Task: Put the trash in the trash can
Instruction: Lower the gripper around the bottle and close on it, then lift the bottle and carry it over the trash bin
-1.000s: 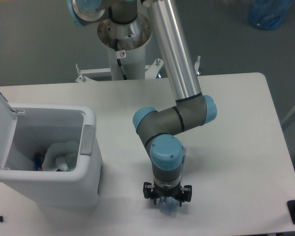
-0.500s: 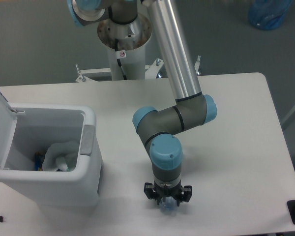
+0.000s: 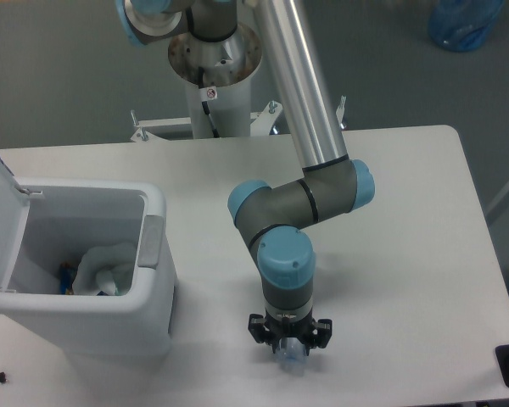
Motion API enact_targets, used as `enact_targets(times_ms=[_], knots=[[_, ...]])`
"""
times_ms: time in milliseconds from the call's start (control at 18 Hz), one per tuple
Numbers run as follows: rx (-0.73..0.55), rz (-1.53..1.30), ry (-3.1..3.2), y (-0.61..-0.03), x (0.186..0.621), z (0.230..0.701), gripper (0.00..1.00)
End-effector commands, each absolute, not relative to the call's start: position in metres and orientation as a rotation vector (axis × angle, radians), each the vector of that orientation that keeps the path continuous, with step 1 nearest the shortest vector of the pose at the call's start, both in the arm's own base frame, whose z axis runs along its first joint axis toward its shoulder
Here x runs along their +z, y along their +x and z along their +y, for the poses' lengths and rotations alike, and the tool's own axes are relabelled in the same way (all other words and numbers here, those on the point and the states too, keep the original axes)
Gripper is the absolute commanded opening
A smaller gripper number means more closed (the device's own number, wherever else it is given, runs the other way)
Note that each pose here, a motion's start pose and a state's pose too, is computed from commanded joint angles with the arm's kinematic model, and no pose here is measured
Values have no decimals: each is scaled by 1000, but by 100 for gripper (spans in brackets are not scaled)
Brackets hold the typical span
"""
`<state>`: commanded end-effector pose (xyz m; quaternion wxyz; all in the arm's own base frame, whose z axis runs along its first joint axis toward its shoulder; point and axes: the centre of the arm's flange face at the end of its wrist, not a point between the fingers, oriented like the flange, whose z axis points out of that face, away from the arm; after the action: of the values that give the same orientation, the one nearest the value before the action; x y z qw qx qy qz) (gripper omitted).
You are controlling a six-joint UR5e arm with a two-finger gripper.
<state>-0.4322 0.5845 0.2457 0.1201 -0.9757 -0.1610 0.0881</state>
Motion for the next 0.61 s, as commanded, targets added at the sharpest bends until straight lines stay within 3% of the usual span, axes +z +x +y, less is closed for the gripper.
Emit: enact_targets(times_ms=[111, 611], knots=[[280, -495, -2790, -441, 279, 576, 60], [154, -456, -2337, -441, 465, 560, 60]])
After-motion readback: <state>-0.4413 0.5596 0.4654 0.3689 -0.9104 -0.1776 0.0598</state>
